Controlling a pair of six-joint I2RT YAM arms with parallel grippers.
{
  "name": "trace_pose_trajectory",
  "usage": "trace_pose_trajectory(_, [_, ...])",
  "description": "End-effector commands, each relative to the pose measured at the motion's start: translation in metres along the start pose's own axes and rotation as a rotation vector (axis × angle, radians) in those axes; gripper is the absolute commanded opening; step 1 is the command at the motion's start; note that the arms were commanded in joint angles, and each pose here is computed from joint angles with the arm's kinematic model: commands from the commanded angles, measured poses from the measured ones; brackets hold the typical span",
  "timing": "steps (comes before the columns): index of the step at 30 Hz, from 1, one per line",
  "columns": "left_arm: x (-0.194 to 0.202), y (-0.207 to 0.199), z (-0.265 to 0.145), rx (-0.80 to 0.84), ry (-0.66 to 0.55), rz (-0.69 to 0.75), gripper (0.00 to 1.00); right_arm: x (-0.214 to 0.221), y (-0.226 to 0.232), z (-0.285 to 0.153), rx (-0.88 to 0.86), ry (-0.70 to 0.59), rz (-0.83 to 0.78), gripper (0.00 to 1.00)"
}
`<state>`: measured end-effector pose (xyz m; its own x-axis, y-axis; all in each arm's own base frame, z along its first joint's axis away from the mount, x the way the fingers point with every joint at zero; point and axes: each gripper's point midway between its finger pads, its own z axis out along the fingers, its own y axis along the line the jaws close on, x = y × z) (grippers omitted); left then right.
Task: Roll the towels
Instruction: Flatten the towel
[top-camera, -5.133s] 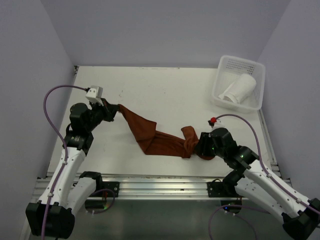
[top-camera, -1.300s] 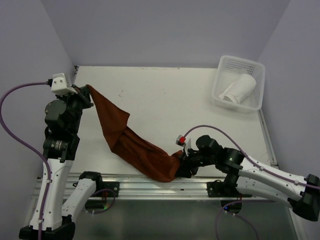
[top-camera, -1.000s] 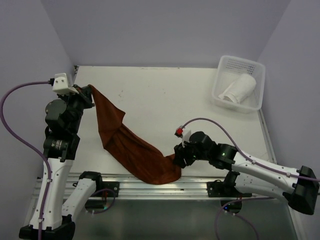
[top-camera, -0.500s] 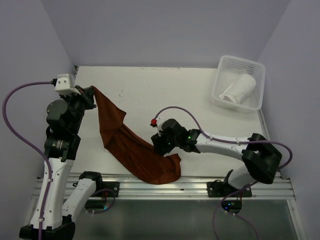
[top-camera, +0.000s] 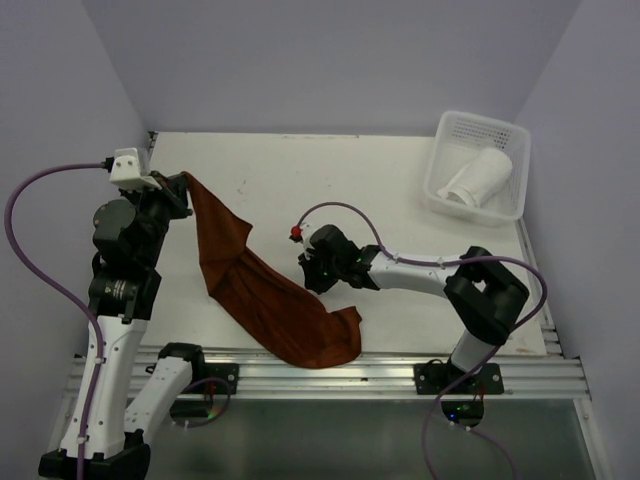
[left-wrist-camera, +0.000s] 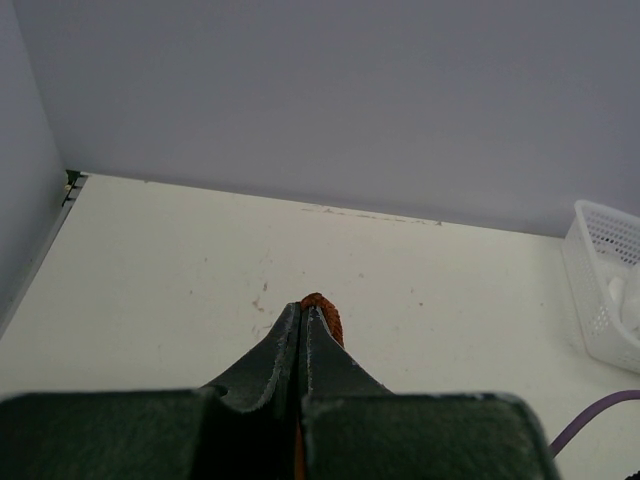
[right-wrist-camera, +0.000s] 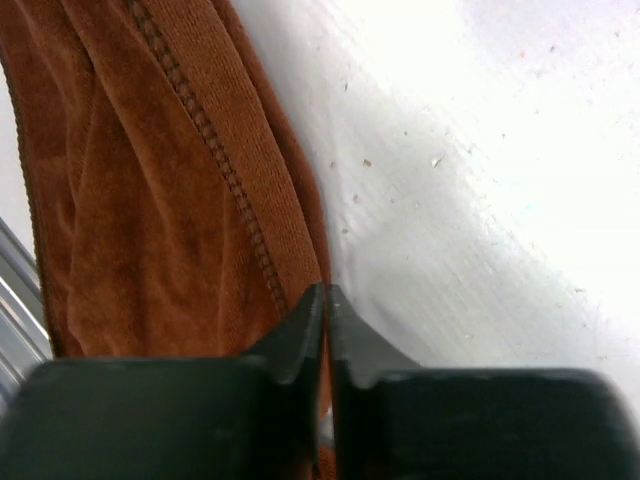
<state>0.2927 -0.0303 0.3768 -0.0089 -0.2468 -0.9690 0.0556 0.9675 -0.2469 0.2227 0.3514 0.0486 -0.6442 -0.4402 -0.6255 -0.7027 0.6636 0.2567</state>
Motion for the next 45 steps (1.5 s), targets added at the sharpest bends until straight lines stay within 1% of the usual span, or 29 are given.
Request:
trace_pose_trajectory(1, [-0.017, -0.005, -0.002, 0.018, -0.058, 0.015, 0.0, -0.02, 0.002, 0.001, 0.0, -0.039, -0.029, 0.0])
trace_pose_trajectory(5, [-0.018, -0.005, -0.003, 0.019, -0.06, 0.013, 0.0, -0.035, 0.01, -0.012, -0.025, -0.075, -0.034, 0.0])
trace_pose_trajectory(6, [-0.018, -0.005, -0.003, 0.02, -0.059, 0.013, 0.0, -0.036, 0.011, -0.016, -0.026, -0.074, -0.036, 0.02])
trace_pose_trajectory(8, [-0.016, -0.005, -0.002, 0.021, -0.056, 0.012, 0.0, -0.043, 0.014, -0.023, -0.03, -0.089, -0.041, 0.18])
trace_pose_trajectory(9, [-0.016, -0.005, -0.003, 0.021, -0.056, 0.012, 0.0, -0.042, 0.013, -0.024, -0.027, -0.085, -0.042, 0.22])
trace_pose_trajectory(10, [-0.016, -0.005, -0.003, 0.024, -0.057, 0.012, 0.0, -0.043, 0.014, -0.025, -0.031, -0.085, -0.041, 0.28])
trace_pose_trajectory(12, [-0.015, -0.004, -0.004, 0.019, -0.056, 0.01, 0.0, -0.042, 0.02, -0.027, -0.063, -0.091, -0.044, 0.32])
trace_pose_trajectory(17, [-0.015, -0.005, -0.004, 0.021, -0.056, 0.01, 0.0, -0.024, 0.02, -0.016, -0.087, -0.035, -0.044, 0.39])
trace_pose_trajectory(21, [-0.015, -0.005, -0.004, 0.022, -0.056, 0.01, 0.0, -0.006, 0.016, -0.003, -0.089, 0.021, -0.043, 0.42])
trace_pose_trajectory(26, [-0.013, -0.004, -0.002, 0.021, -0.048, 0.011, 0.0, 0.008, 0.007, 0.006, -0.056, 0.055, -0.046, 0.43])
trace_pose_trajectory(29, [-0.011, -0.004, -0.001, 0.021, -0.045, 0.011, 0.0, 0.013, 0.005, 0.01, -0.051, 0.071, -0.048, 0.41])
trace_pose_trajectory(30, [-0.012, -0.004, -0.001, 0.022, -0.046, 0.011, 0.0, 0.014, 0.003, 0.011, -0.044, 0.075, -0.047, 0.33])
trace_pose_trajectory(32, [-0.012, -0.004, 0.0, 0.02, -0.047, 0.011, 0.0, 0.012, 0.0, 0.012, -0.022, 0.074, -0.049, 0.23])
trace_pose_trajectory(33, [-0.013, -0.005, -0.001, 0.021, -0.05, 0.011, 0.0, 0.011, -0.001, 0.01, -0.016, 0.074, -0.053, 0.14])
trace_pose_trajectory(34, [-0.013, -0.004, -0.001, 0.019, -0.05, 0.012, 0.0, 0.008, -0.001, 0.008, -0.014, 0.066, -0.056, 0.1])
trace_pose_trajectory(35, [-0.013, -0.004, 0.0, 0.019, -0.048, 0.014, 0.0, 0.003, -0.001, 0.003, -0.007, 0.056, -0.062, 0.01])
trace_pose_trajectory(38, [-0.014, -0.003, 0.0, 0.013, -0.05, 0.015, 0.0, -0.02, 0.002, -0.011, 0.003, 0.01, -0.092, 0.0])
trace_pose_trajectory(39, [-0.014, -0.003, -0.001, 0.013, -0.051, 0.017, 0.0, -0.021, 0.0, -0.017, 0.021, 0.016, -0.108, 0.0])
trace_pose_trajectory(40, [-0.013, -0.002, 0.0, 0.01, -0.049, 0.017, 0.0, -0.035, 0.002, -0.024, 0.025, -0.011, -0.12, 0.0])
trace_pose_trajectory(45, [-0.01, 0.001, 0.0, -0.002, -0.055, 0.027, 0.0, -0.073, 0.004, -0.067, 0.072, -0.076, -0.187, 0.0])
